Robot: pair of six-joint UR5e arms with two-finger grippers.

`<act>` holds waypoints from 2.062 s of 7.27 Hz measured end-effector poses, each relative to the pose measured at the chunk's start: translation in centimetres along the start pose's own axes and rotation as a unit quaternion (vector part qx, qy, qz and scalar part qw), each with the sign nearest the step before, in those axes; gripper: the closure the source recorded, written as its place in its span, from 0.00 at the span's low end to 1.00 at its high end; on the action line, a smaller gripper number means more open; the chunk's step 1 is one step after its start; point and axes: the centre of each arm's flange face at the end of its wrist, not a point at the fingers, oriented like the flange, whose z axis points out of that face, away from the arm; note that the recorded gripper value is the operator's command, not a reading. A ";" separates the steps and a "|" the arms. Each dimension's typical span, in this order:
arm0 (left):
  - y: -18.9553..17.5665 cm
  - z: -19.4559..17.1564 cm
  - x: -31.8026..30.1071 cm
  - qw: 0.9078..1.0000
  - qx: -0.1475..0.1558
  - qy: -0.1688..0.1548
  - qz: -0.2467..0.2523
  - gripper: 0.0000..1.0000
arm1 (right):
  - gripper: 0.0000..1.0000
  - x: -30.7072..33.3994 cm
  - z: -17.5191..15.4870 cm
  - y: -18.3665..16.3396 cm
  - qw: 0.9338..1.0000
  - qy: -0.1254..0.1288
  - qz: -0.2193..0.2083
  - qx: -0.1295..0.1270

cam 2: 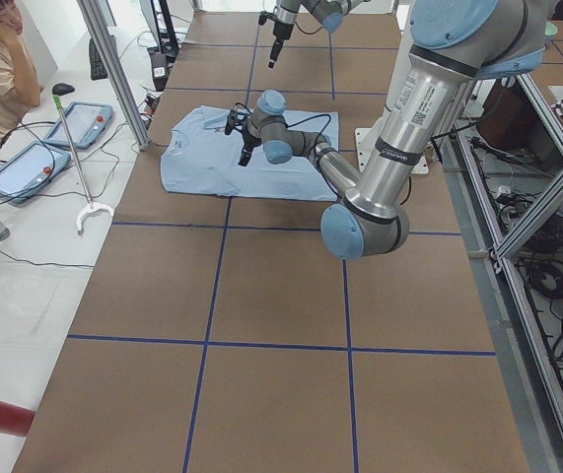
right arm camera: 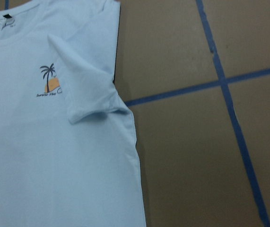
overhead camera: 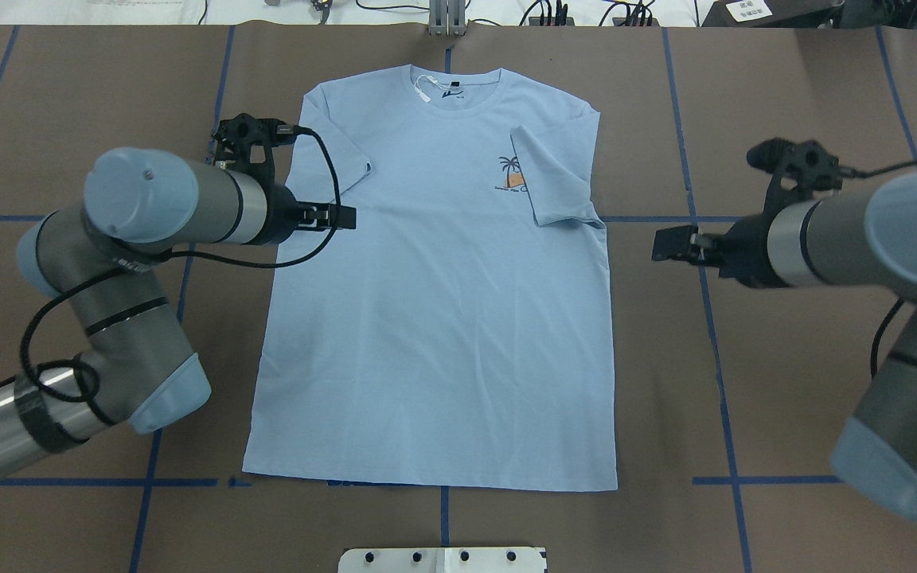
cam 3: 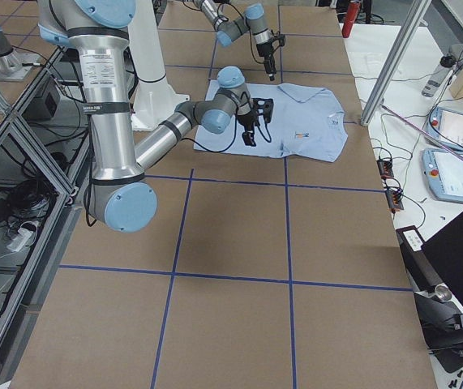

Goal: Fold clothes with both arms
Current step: 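Lower both grippers toward the shirt hem corners nearest the robot, then grasp the hem corners nearest the robot with both grippers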

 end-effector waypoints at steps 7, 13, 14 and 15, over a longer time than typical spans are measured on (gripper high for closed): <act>22.8 -6.1 -4.8 0.992 -0.066 -0.040 -0.102 0.21 | 0.00 -1.6 -2.1 18.7 0.997 -0.030 0.071 0.019; 27.6 -4.2 -3.9 0.983 -0.074 -0.056 -0.157 0.37 | 0.00 -1.9 -2.1 18.8 0.997 -0.033 0.071 0.020; 27.6 -4.2 -3.9 0.983 -0.074 -0.057 -0.158 0.37 | 0.00 -1.9 -2.1 18.8 0.997 -0.034 0.070 0.022; 27.6 -4.1 -4.0 0.983 -0.075 -0.057 -0.158 0.37 | 0.00 -1.9 -2.1 18.8 0.997 -0.034 0.070 0.023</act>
